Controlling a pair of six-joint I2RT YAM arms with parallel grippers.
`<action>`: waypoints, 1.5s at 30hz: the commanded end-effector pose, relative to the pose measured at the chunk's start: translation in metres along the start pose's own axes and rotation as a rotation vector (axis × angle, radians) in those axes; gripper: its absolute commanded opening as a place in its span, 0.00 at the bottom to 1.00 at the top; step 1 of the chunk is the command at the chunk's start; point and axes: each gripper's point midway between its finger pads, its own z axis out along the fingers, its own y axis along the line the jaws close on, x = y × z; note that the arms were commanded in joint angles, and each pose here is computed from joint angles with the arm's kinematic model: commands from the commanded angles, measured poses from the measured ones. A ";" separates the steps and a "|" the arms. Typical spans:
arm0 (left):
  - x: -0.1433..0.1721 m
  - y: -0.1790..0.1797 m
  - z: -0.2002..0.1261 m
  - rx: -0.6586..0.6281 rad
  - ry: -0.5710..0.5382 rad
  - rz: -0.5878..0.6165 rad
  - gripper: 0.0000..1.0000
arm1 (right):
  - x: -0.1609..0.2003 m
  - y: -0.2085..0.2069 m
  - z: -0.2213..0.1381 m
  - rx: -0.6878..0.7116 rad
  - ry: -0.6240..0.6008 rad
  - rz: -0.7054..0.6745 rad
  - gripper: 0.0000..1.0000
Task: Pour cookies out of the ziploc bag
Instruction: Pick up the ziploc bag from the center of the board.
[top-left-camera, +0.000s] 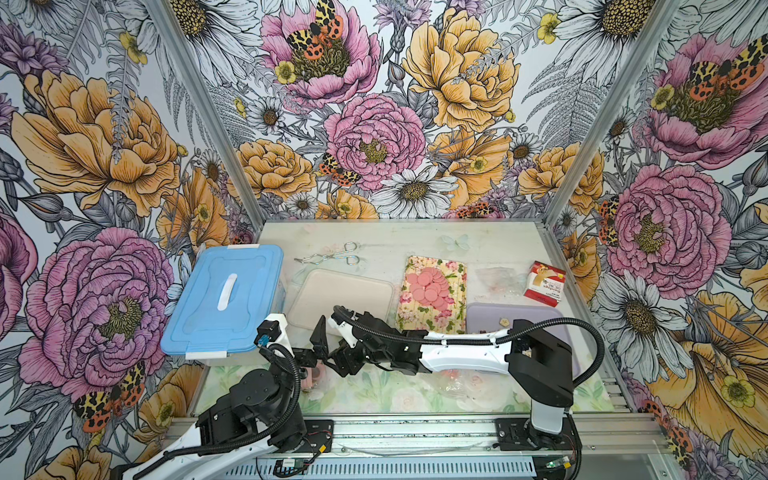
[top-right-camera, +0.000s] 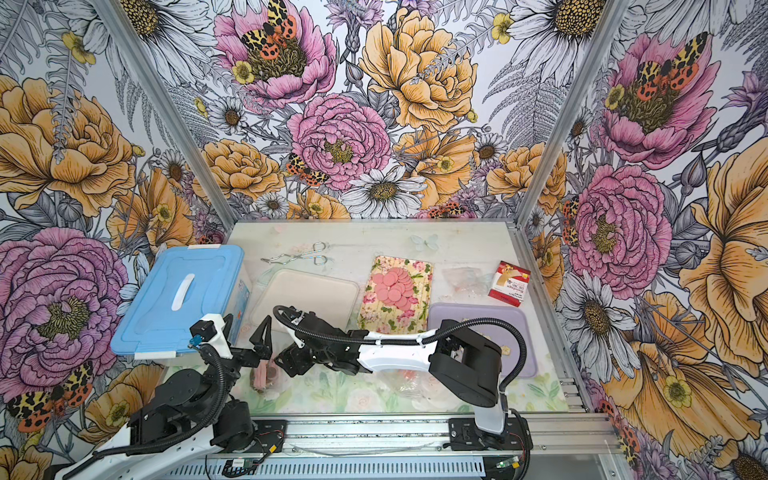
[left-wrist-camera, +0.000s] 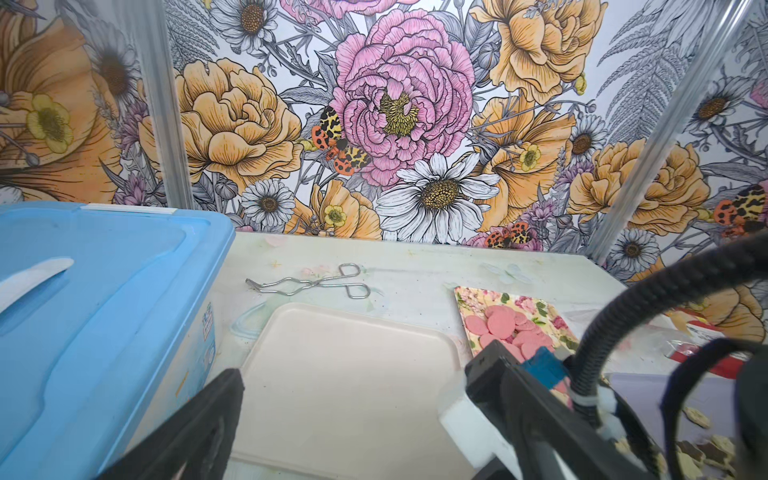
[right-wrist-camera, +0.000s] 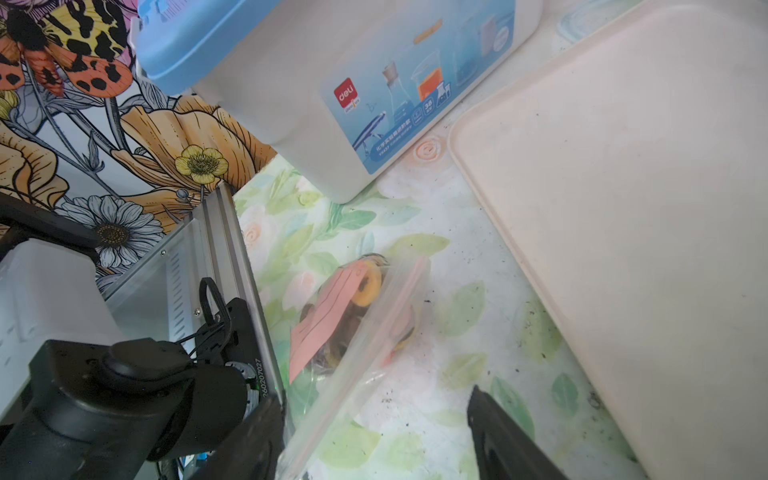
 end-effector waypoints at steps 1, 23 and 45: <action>-0.002 0.010 0.000 -0.056 -0.020 -0.007 0.99 | -0.015 0.018 -0.006 -0.032 -0.045 -0.018 0.74; -0.001 0.006 0.000 -0.035 -0.017 -0.002 0.99 | 0.015 0.001 0.032 0.059 0.067 -0.009 0.03; 0.023 -0.098 -0.002 0.463 -0.040 0.171 0.99 | -0.020 -0.052 -0.096 -0.116 0.144 0.167 0.00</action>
